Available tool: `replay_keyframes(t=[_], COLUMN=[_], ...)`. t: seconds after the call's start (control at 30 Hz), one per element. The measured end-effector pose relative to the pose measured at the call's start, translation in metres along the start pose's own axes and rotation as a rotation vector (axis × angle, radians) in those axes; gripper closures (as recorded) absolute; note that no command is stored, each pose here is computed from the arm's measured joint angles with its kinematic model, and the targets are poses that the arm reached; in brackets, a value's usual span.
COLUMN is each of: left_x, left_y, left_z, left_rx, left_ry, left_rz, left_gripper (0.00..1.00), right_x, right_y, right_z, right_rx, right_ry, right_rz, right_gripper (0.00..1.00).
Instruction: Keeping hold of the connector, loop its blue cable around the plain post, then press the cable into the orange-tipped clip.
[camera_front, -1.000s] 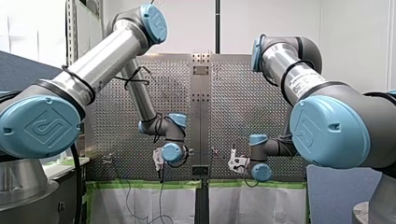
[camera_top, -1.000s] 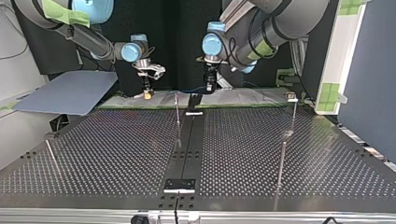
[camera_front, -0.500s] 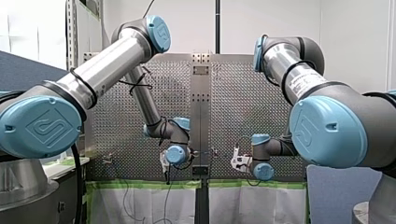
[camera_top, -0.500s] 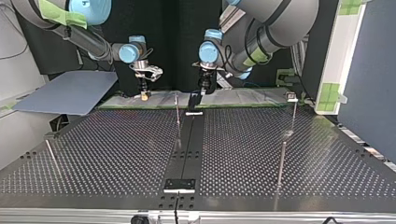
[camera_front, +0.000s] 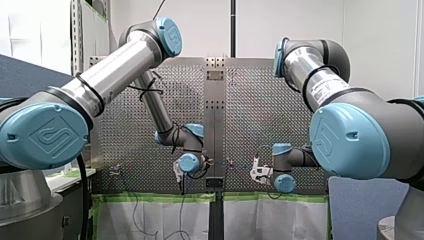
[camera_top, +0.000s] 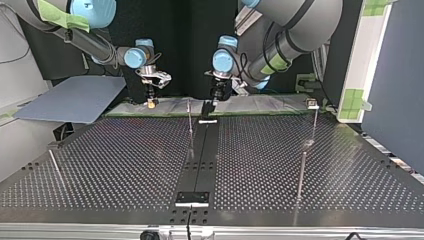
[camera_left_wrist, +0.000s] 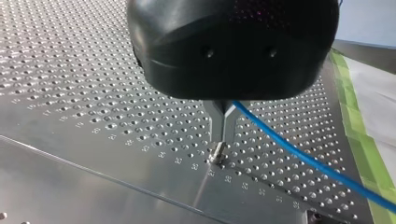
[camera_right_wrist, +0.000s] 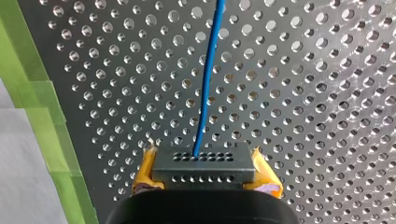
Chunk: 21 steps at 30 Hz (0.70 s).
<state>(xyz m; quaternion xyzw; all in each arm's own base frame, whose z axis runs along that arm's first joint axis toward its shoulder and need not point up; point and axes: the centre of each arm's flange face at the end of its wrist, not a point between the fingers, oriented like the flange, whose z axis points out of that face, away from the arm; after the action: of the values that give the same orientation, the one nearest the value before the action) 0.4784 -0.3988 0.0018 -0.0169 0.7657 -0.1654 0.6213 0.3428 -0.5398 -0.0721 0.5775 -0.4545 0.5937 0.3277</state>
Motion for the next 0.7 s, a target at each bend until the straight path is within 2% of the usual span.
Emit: replay_keyframes(t=[0.3, 0.5, 0.7], left_x=[0.023, 0.038, 0.031], left_y=[0.003, 0.007, 0.012], left_z=[0.015, 0.032, 0.051], left_rx=[0.004, 0.007, -0.004], left_ry=[0.052, 0.066, 0.053], left_rz=[0.000, -0.023, -0.036], left_gripper=[1.00, 1.00, 1.00], right_x=[0.000, 0.001, 0.005], right_y=[0.000, 0.001, 0.002], right_z=[0.000, 0.001, 0.007], right_rx=[-0.001, -0.001, 0.000], right_ry=[-0.002, 0.000, 0.012], right_rz=[-0.010, -0.013, -0.014], right_gripper=[1.00, 1.00, 1.00])
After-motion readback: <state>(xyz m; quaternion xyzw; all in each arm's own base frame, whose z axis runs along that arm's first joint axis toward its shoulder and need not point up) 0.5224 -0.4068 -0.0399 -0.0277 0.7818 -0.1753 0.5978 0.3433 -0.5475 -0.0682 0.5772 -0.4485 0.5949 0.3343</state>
